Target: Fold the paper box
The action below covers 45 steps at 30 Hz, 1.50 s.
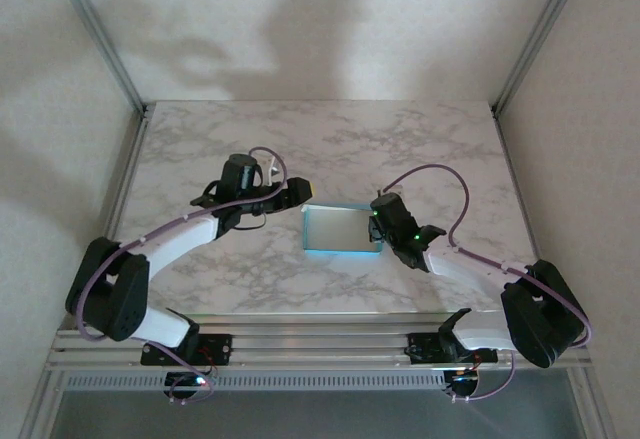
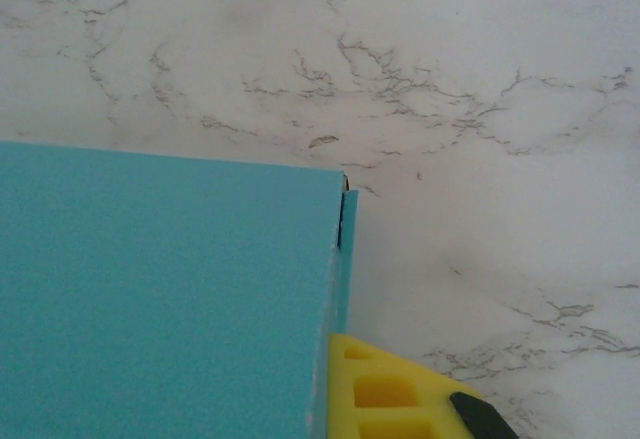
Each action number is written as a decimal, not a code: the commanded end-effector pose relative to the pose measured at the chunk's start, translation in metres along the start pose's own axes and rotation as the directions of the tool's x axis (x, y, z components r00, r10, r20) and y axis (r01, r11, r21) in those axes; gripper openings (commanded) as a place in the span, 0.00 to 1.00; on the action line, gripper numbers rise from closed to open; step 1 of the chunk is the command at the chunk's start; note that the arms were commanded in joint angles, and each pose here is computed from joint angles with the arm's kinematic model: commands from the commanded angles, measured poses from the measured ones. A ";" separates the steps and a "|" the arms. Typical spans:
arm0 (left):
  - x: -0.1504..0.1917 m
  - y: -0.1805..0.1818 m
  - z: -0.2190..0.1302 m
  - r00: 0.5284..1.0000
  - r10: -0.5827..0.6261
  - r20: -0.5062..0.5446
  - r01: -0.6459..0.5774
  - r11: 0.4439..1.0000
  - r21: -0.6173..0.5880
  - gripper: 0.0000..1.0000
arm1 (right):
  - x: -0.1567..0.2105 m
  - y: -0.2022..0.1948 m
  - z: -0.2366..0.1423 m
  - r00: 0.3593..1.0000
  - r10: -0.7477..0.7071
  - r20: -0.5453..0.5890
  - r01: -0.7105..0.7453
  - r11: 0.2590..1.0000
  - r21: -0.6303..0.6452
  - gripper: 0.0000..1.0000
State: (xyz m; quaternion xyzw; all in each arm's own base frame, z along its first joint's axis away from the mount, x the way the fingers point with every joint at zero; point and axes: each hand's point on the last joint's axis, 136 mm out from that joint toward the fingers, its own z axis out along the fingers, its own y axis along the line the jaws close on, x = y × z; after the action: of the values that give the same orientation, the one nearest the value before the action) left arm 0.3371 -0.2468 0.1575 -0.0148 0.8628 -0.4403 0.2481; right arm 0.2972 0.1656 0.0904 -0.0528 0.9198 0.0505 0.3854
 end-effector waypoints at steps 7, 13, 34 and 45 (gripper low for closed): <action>0.009 -0.003 0.025 0.991 -0.084 -0.100 0.088 0.995 0.039 0.84 | -0.003 0.007 0.000 1.000 -0.030 -0.002 0.030 1.000 0.007 0.07; 0.015 -0.003 0.037 0.984 -0.118 -0.134 0.127 0.990 0.062 0.78 | -0.001 0.009 0.001 0.999 -0.044 -0.007 0.044 0.999 0.012 0.07; 0.029 0.041 0.037 0.990 -0.078 -0.120 0.064 0.991 -0.116 0.70 | 0.004 0.016 -0.003 0.999 -0.041 -0.022 0.041 0.999 -0.006 0.12; 0.032 0.051 0.037 0.991 -0.063 -0.117 0.045 0.987 -0.155 0.64 | 0.018 0.018 -0.018 0.997 -0.013 -0.078 0.007 0.998 -0.069 0.29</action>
State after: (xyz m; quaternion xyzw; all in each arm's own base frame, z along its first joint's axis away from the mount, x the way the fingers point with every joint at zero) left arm 0.3385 -0.2563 0.0940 -0.0352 0.8983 -0.4003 0.1775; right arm 0.2822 0.1804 0.0905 -0.0716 0.9271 0.0643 0.3622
